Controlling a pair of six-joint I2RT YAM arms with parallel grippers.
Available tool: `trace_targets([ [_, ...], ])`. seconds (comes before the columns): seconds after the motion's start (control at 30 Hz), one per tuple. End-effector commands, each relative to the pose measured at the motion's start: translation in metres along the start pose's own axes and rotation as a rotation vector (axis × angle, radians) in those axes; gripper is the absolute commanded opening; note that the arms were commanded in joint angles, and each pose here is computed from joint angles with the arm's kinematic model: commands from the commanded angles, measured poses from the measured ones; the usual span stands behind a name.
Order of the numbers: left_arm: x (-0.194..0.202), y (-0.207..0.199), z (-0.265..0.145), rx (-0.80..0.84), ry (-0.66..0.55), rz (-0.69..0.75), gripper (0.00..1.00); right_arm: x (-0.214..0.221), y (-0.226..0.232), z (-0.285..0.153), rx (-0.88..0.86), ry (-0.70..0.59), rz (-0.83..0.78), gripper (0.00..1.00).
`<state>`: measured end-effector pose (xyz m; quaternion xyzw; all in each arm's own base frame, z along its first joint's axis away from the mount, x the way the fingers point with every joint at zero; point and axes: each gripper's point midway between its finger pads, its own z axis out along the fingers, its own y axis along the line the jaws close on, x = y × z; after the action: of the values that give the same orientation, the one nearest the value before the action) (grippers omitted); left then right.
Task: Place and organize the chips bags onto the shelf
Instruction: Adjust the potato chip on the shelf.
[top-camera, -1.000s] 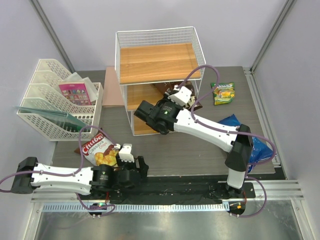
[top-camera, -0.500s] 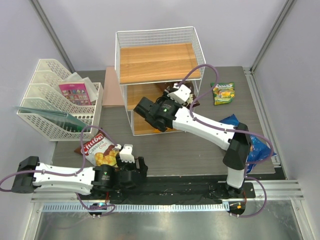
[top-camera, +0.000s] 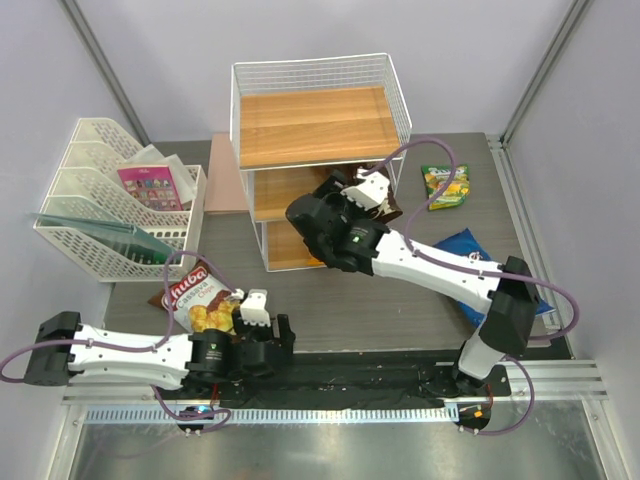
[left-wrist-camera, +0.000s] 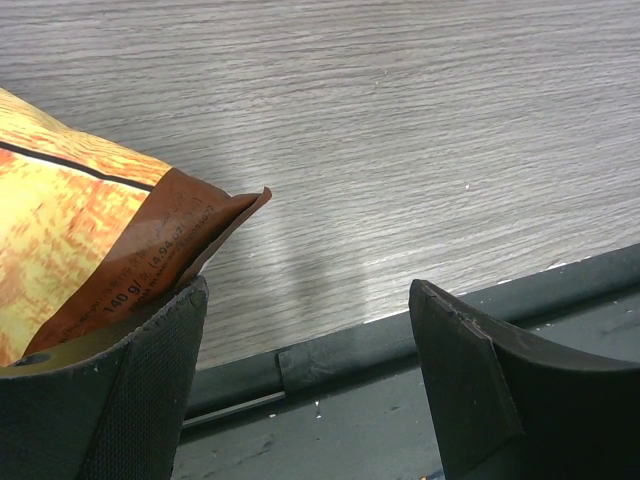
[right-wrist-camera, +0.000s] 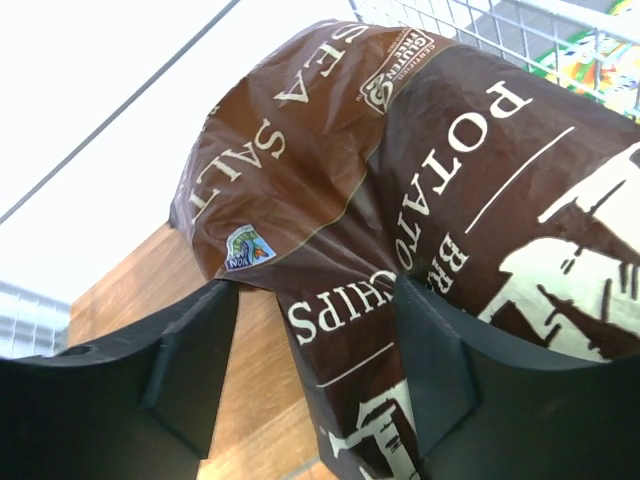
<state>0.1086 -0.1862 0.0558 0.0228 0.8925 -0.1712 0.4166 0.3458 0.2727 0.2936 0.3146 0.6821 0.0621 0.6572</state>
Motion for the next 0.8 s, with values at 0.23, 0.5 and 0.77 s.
trace_targets([
  [0.23,-0.008,-0.015,0.006,-0.015,-0.032,0.017,0.82,-0.008,0.012,-0.019,-0.258,0.092,-0.006,0.78],
  [0.5,-0.011,-0.034,0.010,-0.014,-0.035,0.038,0.82,-0.036,0.036,-0.046,-0.495,0.136,0.096,0.80],
  [0.77,-0.024,-0.039,0.006,0.005,-0.067,0.008,0.83,-0.049,0.054,-0.063,-0.604,0.175,0.162,0.81],
])
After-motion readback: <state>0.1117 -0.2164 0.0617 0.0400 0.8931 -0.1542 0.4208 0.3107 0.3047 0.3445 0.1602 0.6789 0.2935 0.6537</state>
